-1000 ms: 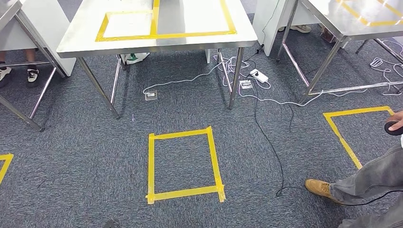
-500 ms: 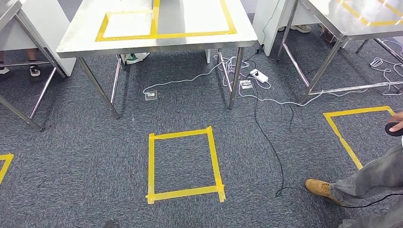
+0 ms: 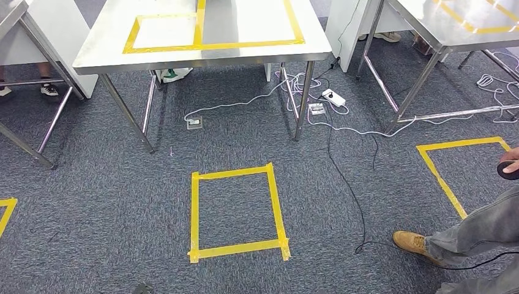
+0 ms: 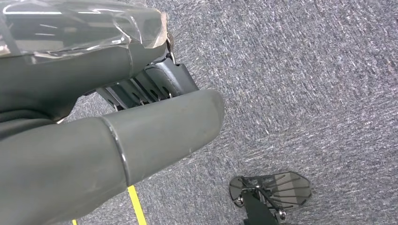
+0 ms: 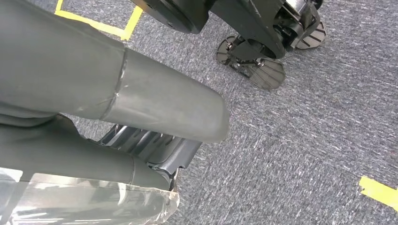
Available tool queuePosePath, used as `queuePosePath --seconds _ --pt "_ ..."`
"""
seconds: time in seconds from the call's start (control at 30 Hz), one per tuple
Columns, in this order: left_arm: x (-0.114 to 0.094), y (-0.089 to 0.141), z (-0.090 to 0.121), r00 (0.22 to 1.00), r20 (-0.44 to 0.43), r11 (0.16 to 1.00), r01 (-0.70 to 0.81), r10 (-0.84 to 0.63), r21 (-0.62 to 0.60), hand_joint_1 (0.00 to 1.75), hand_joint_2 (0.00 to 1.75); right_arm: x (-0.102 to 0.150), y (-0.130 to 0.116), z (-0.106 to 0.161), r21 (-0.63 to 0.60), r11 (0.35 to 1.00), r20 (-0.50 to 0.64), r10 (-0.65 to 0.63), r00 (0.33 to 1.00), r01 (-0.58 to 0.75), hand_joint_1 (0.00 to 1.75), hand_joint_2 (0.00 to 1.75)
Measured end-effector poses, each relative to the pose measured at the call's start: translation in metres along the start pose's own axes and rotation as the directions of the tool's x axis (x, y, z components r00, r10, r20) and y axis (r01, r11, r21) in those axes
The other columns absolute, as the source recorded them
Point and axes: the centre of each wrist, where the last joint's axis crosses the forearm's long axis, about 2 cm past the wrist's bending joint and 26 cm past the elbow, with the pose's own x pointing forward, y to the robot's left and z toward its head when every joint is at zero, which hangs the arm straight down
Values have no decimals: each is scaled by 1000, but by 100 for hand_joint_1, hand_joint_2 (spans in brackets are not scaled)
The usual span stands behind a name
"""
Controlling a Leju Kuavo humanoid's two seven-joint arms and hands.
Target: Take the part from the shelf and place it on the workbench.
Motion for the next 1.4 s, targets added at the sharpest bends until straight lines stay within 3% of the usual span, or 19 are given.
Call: queuePosePath --seconds 0.1,0.23,0.6,1.4 --pt "0 0 0 1000 1 1000 -2 2 1 171 0 0 0 0 -2 1000 2 0 1000 0 175 0" --pt "0 0 0 1000 -4 1000 -7 7 -4 0 0 0 0 0 8 1000 2 -4 1000 4 0 0" --pt "3 6 -2 991 -109 996 79 -83 -41 0 0 10 1 -3 99 995 -97 17 995 -7 0 0" --pt "9 7 -5 979 -19 978 203 -204 -45 0 0 9 -1 -3 75 994 -63 79 995 -74 0 0"
